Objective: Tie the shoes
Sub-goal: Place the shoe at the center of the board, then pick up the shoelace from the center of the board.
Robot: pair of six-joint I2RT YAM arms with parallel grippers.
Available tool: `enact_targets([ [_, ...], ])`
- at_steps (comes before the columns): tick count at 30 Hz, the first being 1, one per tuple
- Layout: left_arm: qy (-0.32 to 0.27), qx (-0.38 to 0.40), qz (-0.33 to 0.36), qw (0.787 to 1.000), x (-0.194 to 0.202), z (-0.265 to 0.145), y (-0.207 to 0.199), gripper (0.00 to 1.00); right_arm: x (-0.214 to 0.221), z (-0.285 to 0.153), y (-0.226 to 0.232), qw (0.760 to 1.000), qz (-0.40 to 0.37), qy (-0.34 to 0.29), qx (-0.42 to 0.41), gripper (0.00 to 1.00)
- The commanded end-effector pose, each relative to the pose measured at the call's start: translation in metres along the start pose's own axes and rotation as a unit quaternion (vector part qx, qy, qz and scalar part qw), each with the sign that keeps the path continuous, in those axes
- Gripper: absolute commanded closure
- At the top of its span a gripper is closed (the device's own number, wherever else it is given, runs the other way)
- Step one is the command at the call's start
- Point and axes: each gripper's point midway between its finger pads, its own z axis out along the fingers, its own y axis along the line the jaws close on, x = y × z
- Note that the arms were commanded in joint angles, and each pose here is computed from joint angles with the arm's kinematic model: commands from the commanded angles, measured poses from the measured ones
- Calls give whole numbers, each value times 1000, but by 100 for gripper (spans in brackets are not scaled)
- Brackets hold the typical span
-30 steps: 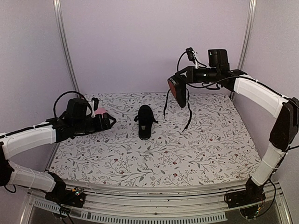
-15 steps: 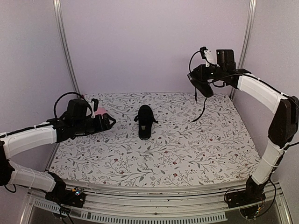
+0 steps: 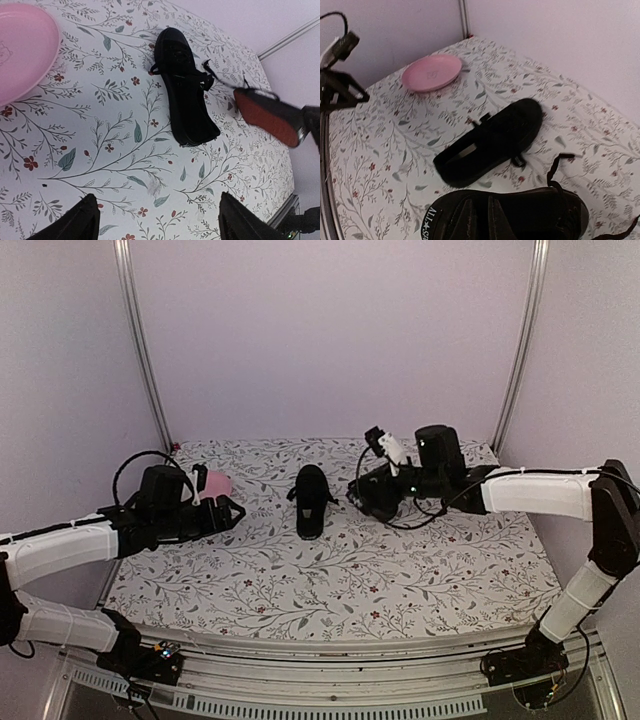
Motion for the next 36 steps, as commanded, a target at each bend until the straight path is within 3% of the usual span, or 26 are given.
enact_targets([
  [1,-12,14,0,1000,-5,-7,-3,19,8,-11,71,997,-15,-38,-61,98],
  [8,-18,23,-2,1000,-3,-14,-4,19,59,-38,145,991,-21,32,-131,98],
  [15,-4,47,0,999,8,-11,-10,19,124,-55,196,961,11,142,-235,97],
  [17,2,57,3,998,12,-11,-17,19,131,-58,200,959,25,158,-233,85],
  [18,4,63,4,998,14,-11,-21,19,130,-60,198,962,29,156,-224,70],
  [20,8,77,3,997,20,-12,-31,19,123,-63,187,970,47,142,-190,36],
  [23,19,104,-11,994,32,-10,-49,18,109,-67,158,983,82,108,-124,21],
  [28,50,128,-35,990,63,7,-73,19,108,-67,68,975,203,80,41,16],
  [33,83,147,-57,984,86,32,-98,21,141,-64,-5,917,287,143,238,15],
  [36,106,155,-64,980,99,47,-114,22,154,-55,-31,886,304,177,303,18],
])
